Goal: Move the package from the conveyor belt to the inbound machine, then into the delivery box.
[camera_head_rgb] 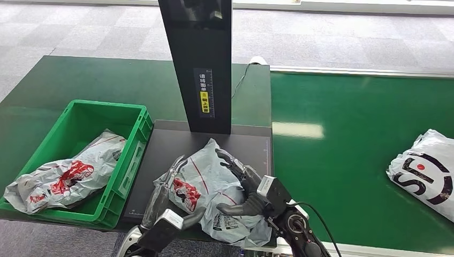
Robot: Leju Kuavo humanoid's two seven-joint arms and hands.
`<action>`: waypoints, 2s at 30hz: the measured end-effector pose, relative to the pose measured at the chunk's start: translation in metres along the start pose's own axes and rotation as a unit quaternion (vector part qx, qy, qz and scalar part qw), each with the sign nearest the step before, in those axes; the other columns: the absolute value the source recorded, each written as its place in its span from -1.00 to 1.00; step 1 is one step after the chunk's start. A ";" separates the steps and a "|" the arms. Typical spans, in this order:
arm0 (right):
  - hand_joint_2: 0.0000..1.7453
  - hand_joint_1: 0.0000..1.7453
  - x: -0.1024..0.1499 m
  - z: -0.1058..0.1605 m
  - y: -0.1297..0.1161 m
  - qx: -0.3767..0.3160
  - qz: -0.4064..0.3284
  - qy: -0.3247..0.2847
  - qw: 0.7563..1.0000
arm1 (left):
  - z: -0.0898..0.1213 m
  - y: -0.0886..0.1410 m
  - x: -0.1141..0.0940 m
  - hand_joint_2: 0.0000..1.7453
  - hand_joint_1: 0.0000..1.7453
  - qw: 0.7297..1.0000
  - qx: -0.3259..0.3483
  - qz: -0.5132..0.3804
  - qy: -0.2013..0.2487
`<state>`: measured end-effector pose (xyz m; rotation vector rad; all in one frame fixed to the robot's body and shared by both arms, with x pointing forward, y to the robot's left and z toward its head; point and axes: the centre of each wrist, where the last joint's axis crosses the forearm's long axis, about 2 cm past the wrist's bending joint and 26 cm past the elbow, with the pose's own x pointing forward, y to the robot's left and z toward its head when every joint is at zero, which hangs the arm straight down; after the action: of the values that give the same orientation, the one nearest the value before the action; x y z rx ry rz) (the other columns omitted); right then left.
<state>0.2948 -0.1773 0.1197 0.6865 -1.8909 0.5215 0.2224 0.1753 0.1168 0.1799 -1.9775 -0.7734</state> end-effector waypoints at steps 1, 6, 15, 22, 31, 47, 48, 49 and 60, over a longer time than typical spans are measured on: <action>1.00 -1.00 0.001 -0.001 -0.002 -0.005 0.002 -0.002 1.000 | 0.000 -0.002 0.001 1.00 -1.00 1.000 -0.008 -0.002 -0.005; 1.00 -1.00 0.007 -0.006 -0.011 -0.047 0.024 -0.001 0.999 | 0.000 -0.014 0.007 1.00 -1.00 0.994 -0.101 0.014 -0.041; 1.00 -1.00 0.015 -0.004 -0.019 -0.090 0.056 0.004 0.994 | -0.010 -0.026 0.010 1.00 -1.00 0.981 -0.180 0.026 -0.074; 1.00 -1.00 0.016 0.006 -0.016 -0.103 0.062 0.010 0.993 | -0.024 -0.032 0.011 1.00 -1.00 0.974 -0.212 -0.005 -0.080; 1.00 -1.00 0.015 0.018 -0.013 -0.114 0.060 0.019 0.991 | -0.034 -0.042 0.009 1.00 -1.00 0.968 -0.237 -0.024 -0.082; 1.00 -1.00 0.014 0.022 -0.014 -0.121 0.060 0.023 0.991 | -0.037 -0.045 0.008 1.00 -1.00 0.966 -0.244 -0.026 -0.082; 1.00 -1.00 0.014 0.022 -0.014 -0.121 0.060 0.023 0.991 | -0.038 -0.045 0.008 1.00 -1.00 0.966 -0.244 -0.026 -0.082; 1.00 -1.00 0.014 0.022 -0.014 -0.121 0.060 0.023 0.991 | -0.038 -0.045 0.008 1.00 -1.00 0.966 -0.244 -0.026 -0.082; 1.00 -1.00 0.014 0.023 -0.014 -0.121 0.060 0.023 0.991 | -0.038 -0.045 0.009 1.00 -1.00 0.966 -0.243 -0.025 -0.083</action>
<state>0.2847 -0.2053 0.1244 0.4013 -1.9210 0.3709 0.2410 0.1190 0.1092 -0.1314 -1.8759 -1.3162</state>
